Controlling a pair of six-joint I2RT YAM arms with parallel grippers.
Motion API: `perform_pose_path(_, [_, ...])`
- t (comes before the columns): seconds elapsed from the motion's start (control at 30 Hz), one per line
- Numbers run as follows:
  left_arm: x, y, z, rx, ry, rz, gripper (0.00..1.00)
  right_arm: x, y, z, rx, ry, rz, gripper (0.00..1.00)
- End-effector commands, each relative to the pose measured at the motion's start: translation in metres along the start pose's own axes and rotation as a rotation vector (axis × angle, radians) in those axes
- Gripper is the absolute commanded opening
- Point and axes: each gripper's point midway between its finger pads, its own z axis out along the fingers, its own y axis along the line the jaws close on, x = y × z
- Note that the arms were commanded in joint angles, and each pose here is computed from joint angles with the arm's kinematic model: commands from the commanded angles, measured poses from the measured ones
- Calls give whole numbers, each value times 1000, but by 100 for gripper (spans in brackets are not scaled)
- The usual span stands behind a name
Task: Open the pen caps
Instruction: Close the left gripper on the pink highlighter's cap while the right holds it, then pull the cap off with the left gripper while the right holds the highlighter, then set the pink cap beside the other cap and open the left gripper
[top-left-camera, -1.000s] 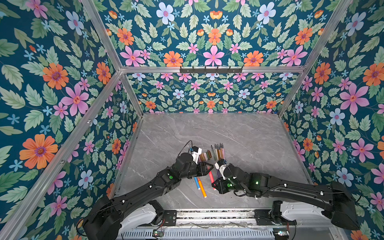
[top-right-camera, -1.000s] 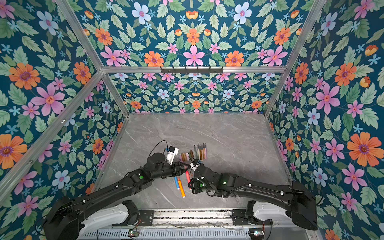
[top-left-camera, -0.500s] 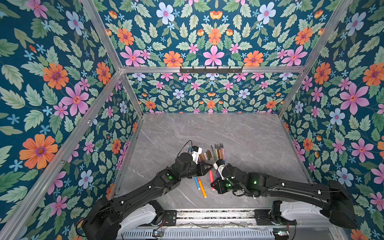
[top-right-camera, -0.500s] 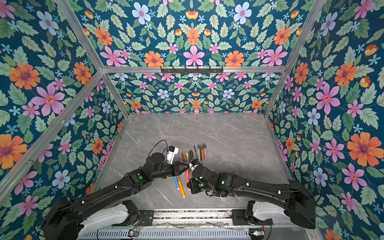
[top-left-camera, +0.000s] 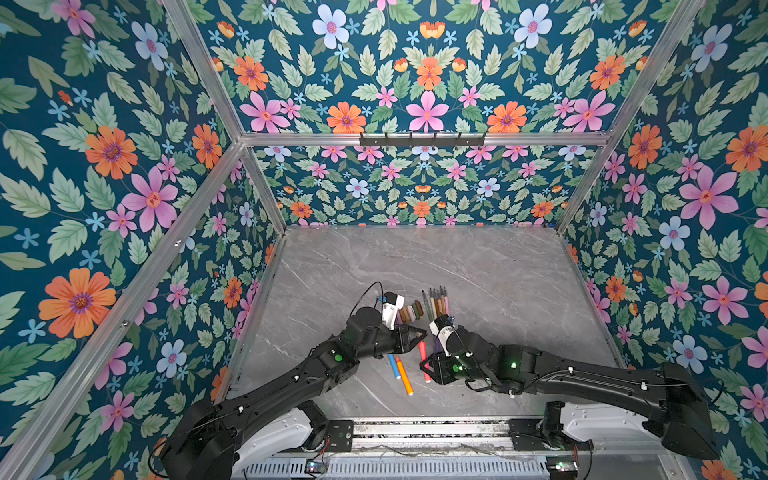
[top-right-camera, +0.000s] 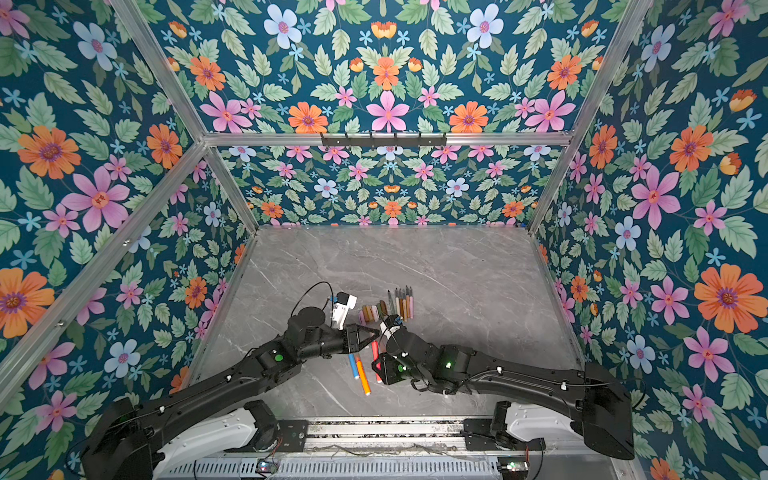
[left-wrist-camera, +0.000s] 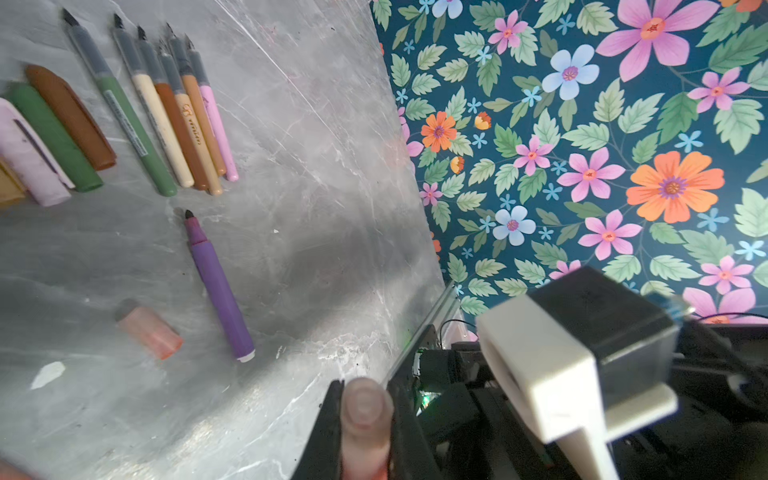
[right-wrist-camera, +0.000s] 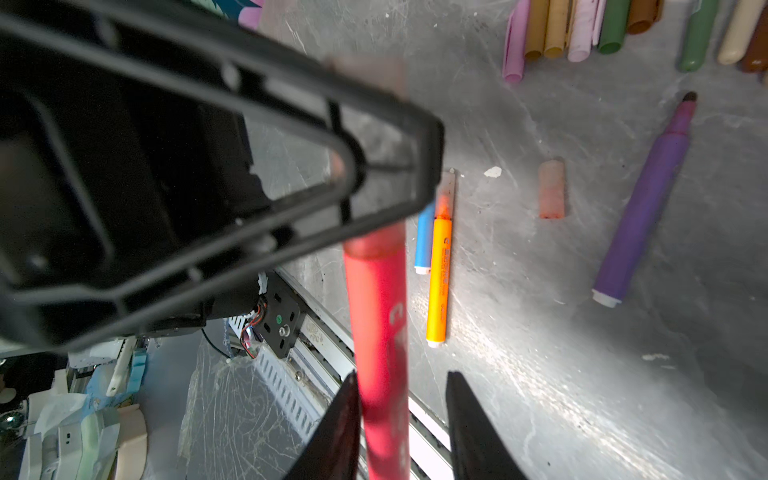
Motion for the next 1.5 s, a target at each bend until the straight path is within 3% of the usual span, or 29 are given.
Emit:
perform_pose_path(0.0, [-6, -21, -1, 93, -16, -9, 0, -10, 1, 0, -3, -30, 8, 35])
perform_pose_path(0.17, [-8, -26, -3, 111, -18, -10, 0, -14, 4, 0, -22, -24, 3, 30])
perform_pose_path(0.33, [-11, -30, -2, 121, -23, -9, 0, -12, 8, 0, -41, -7, -13, 0])
perform_pose_path(0.53, [-27, -21, -2, 29, -61, 29, 0, -1, 4, 0, -57, 5, 8, 0])
perform_pose_path(0.67, [-88, 7, -20, -95, -134, 30, 0, 31, 3, 7, -65, 25, 16, 0])
perform_pose_path(0.8, [-117, 6, -18, -11, -137, -24, 0, 49, -12, 5, -35, 44, 38, 0])
perform_pose_path(0.9, [-97, 13, -5, -31, -99, -32, 0, 44, -29, -11, 16, -13, 59, 0])
perform_pose_path(1.0, [-73, 44, -5, -101, -86, -76, 0, 38, -52, -26, 84, -68, 81, 0])
perform_pose_path(1.27, [0, 108, -10, -231, -63, -183, 0, 36, -117, -31, 177, -39, 235, 0])
perform_pose_path(1.47, [19, 122, 2, -312, -1, -172, 3, 24, -141, -25, 179, -36, 302, 0])
